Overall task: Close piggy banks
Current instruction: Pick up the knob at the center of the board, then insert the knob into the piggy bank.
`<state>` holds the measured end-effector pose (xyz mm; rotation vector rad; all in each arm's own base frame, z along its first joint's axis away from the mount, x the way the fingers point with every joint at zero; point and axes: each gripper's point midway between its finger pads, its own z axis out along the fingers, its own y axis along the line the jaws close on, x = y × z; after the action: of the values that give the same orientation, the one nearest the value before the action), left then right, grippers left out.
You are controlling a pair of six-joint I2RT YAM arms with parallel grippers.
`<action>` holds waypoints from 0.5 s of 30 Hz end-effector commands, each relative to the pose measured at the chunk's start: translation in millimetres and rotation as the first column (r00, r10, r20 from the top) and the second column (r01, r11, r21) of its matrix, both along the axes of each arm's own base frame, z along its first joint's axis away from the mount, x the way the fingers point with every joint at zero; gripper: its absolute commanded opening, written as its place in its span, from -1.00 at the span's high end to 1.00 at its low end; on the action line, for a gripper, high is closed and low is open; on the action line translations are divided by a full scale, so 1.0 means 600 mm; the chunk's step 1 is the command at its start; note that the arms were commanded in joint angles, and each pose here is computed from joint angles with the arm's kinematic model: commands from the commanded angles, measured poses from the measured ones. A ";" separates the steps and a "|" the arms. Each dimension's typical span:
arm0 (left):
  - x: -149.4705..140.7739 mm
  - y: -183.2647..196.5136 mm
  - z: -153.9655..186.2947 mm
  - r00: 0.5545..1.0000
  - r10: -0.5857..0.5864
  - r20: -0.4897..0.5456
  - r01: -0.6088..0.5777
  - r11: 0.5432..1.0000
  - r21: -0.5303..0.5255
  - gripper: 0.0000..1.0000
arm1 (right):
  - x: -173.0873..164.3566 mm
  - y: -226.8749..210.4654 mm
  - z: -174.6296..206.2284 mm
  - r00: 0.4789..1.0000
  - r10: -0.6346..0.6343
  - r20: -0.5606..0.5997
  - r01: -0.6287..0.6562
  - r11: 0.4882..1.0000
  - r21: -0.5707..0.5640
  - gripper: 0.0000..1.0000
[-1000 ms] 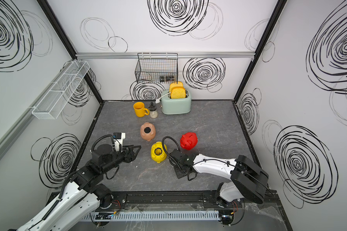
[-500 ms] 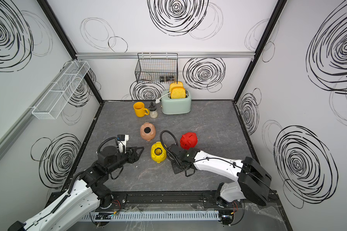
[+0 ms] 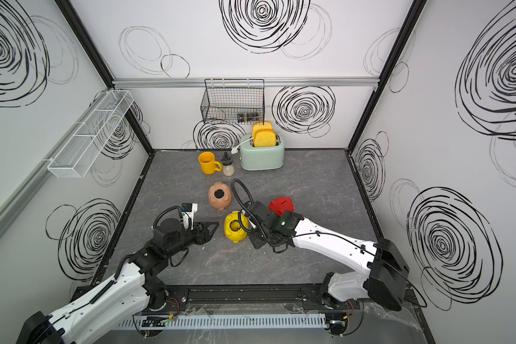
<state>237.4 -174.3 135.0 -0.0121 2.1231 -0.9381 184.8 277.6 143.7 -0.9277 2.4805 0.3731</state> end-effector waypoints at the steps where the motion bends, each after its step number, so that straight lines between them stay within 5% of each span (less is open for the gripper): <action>1: 0.010 -0.010 0.020 0.999 -0.009 0.049 0.012 0.998 -0.054 -0.28 | 0.014 0.028 0.026 0.988 0.131 0.084 -0.131 0.991 -0.001 1.00; 15: 0.004 -0.025 -0.008 0.997 -0.066 0.039 0.069 0.995 -0.067 -0.27 | 0.021 0.095 0.039 0.898 0.391 0.203 -0.395 0.919 -0.026 1.00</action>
<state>236.1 -185.0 115.7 0.0251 2.1426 -0.9946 195.6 316.3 155.3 -1.3065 2.2112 0.3704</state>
